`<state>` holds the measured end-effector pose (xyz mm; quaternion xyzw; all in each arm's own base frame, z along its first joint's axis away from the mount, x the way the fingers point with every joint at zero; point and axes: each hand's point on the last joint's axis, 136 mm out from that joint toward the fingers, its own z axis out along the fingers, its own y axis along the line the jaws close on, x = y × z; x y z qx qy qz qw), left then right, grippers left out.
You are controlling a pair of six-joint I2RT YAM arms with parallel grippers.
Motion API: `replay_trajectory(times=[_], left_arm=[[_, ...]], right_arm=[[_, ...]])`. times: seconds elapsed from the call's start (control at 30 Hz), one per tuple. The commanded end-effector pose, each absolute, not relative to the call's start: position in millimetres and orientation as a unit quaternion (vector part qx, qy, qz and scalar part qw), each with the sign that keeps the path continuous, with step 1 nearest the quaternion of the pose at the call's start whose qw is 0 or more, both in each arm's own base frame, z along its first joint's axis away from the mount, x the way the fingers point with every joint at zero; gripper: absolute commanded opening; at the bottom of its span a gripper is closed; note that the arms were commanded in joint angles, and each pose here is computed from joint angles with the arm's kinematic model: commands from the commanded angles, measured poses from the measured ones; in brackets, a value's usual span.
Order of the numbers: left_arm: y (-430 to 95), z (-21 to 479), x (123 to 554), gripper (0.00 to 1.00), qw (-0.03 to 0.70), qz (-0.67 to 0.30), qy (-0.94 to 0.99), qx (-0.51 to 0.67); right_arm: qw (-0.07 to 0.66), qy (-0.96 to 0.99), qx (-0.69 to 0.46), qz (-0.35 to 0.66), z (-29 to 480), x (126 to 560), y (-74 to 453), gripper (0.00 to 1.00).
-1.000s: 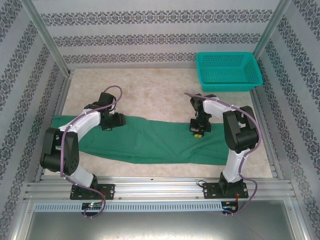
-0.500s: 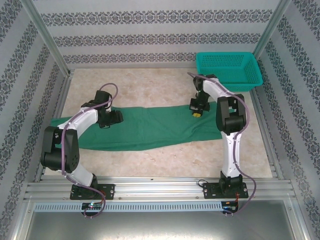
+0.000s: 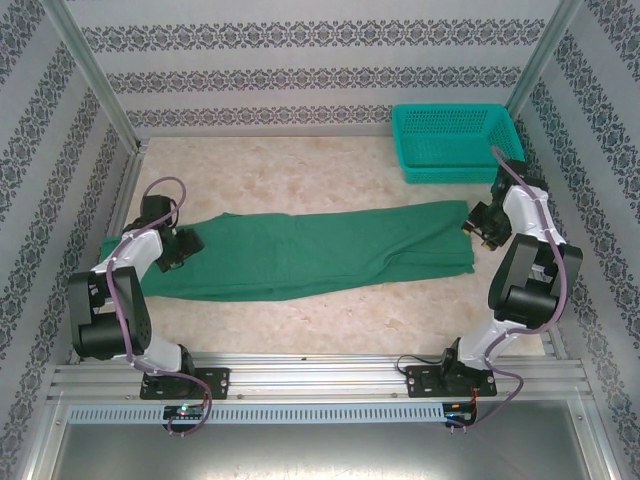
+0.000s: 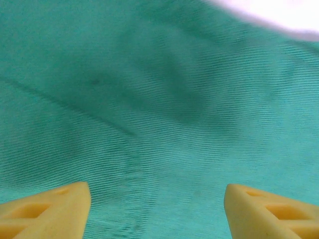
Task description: Roll up the long pants
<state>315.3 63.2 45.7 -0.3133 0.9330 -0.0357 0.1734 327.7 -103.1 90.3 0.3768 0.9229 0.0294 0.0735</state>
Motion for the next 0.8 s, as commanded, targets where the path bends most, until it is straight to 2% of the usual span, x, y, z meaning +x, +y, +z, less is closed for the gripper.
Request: replay_trajectory(times=[0.0,0.33,0.37,0.43,0.47,0.5,0.77], left_arm=[[65,25,315,0.71,0.161,-0.04,0.928,-0.333],[73,-2,320,0.7,0.135,-0.078,0.914,-0.376],[74,-4,321,0.7,0.135,-0.085,0.911,-0.38],[75,-6,321,0.69,0.133,-0.09,0.908,-0.386],[74,-7,322,0.69,0.132,-0.095,0.907,-0.389],[74,-8,323,0.67,0.132,-0.098,0.905,-0.391],[87,-6,316,0.67,0.139,-0.086,0.892,-0.422]], right_arm=[[0.036,0.925,0.376,0.034,61,313,-96,0.47],[0.0,0.925,0.378,0.04,32,313,-93,0.46],[-0.002,0.924,0.38,0.042,31,313,-94,0.42],[-0.009,0.923,0.383,0.044,27,312,-94,0.2],[-0.011,0.922,0.385,0.045,24,312,-95,0.03],[-0.014,0.92,0.39,0.041,23,310,-98,0.0],[0.018,0.895,0.447,0.001,36,290,-143,0.0]])
